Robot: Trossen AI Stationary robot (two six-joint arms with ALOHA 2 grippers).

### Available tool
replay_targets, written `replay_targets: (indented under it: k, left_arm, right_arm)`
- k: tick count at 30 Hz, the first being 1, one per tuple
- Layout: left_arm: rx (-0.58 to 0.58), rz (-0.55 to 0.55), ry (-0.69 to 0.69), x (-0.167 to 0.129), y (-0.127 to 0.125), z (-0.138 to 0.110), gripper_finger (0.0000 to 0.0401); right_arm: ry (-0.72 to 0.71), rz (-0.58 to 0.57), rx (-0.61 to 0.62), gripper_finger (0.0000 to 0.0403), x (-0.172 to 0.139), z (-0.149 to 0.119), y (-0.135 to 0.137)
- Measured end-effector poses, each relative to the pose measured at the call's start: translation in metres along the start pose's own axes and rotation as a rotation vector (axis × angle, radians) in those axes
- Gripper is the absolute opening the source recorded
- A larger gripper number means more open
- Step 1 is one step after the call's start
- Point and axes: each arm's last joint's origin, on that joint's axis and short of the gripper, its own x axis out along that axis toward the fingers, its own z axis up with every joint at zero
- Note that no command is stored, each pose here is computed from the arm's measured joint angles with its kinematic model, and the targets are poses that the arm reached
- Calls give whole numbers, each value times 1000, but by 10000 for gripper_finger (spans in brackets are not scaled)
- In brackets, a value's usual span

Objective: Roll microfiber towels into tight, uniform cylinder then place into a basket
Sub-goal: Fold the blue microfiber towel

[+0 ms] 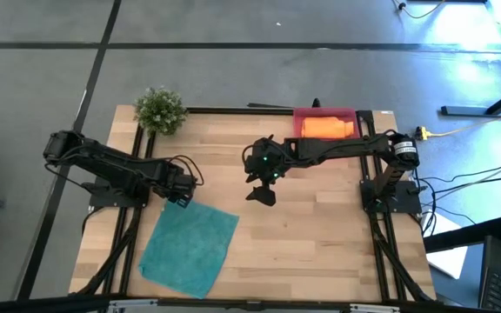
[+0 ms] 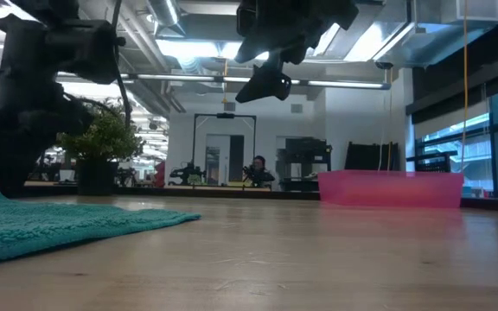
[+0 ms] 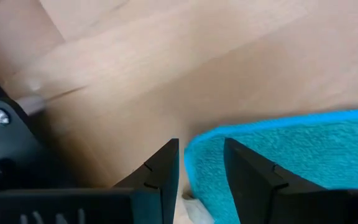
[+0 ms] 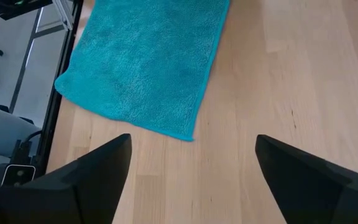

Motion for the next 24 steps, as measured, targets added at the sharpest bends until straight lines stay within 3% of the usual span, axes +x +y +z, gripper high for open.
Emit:
replay_targets:
  k: [12, 24]
  left_arm:
    - [-47, -20, 2, 12, 3, -1, 116]
    - [-3, -37, 53, 12, 3, -3, 115]
  right_arm:
    - [-1, 0, -1, 343, 0, 0, 0]
    - [-1, 0, 0, 343, 0, 0, 0]
